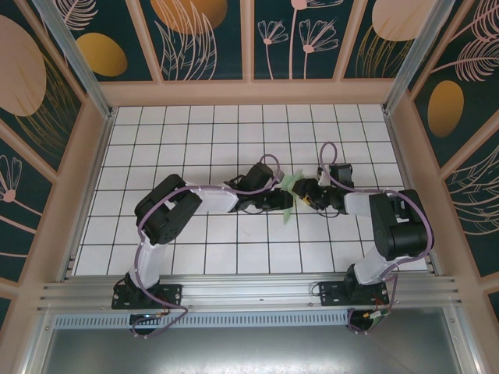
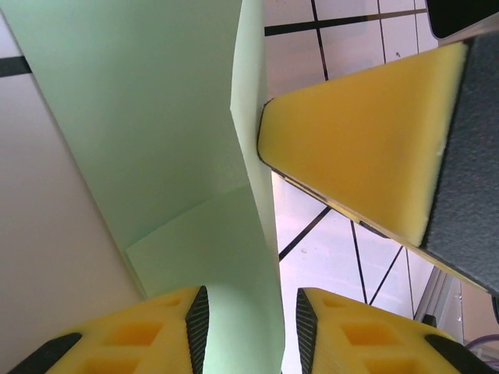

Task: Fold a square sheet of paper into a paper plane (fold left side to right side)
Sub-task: Fold the wing for the fifth time at the center of the table.

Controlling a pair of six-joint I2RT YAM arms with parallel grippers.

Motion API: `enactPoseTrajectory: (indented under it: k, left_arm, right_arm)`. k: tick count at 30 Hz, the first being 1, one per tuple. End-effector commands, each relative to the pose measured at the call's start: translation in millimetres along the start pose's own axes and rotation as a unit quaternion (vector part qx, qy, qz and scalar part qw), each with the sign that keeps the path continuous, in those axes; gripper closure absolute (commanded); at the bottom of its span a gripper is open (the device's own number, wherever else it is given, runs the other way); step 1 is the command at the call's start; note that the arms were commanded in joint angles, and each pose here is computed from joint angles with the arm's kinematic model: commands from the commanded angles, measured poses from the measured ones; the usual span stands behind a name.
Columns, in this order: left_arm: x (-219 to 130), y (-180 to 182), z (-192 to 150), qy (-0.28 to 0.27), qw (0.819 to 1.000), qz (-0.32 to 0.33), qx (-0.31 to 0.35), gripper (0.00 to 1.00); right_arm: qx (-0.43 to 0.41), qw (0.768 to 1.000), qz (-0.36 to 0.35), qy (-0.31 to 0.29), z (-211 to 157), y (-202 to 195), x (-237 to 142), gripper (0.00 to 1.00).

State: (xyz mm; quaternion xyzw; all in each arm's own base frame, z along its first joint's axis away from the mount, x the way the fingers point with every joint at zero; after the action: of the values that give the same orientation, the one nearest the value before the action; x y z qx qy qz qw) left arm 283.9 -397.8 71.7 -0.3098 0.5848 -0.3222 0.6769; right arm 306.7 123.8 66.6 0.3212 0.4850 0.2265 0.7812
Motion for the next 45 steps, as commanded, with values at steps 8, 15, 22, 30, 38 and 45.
enactPoseTrajectory:
  k: [8, 15, 22, 30, 38, 45]
  left_arm:
    - [1.8, -6.8, 16.7, -0.024, 0.999, 0.004, 0.03, 0.83]
    - [-4.1, -4.0, 21.2, -0.037, 0.999, 0.008, 0.033, 0.99]
    - [-9.5, -3.4, 20.9, -0.04, 0.999, -0.002, 0.034, 1.0]
    - [-12.8, -2.7, 20.3, -0.043, 0.999, -0.009, 0.033, 1.0]
    - [-12.6, -3.5, 20.6, -0.042, 0.999, -0.013, 0.032, 1.0]
    - [-11.9, -6.6, 21.3, -0.039, 0.999, -0.018, 0.034, 1.0]
  right_arm:
    - [-0.01, 0.999, -0.037, 0.012, -7.3, -14.8, 11.7, 0.45]
    - [-0.04, 0.999, -0.002, -0.021, 9.2, 4.6, -0.2, 0.42]
    - [-0.063, 0.994, 0.035, -0.081, 42.4, 26.6, -26.7, 0.21]
    - [-0.035, 0.995, 0.063, -0.076, 59.5, 28.7, -11.5, 0.17]
    - [-0.03, 0.996, 0.061, -0.062, 65.3, 27.0, 4.8, 0.17]
    - [-0.025, 0.997, 0.054, -0.049, 67.7, 23.4, 16.1, 0.17]
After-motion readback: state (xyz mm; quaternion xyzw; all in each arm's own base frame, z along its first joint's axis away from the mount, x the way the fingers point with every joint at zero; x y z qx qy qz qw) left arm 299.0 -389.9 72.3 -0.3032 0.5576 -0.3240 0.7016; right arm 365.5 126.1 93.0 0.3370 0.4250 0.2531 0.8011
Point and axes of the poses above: each hand's point on the last joint's axis, 136 mm out from that joint toward the fingers, its own x axis out along the fingers, its own y axis along the line the jaws close on, z = x × y, the point moved 5 cm from there along -x, back along the fingers, and after that the axes turned 10 degrees about -x, right-handed, at the moved point
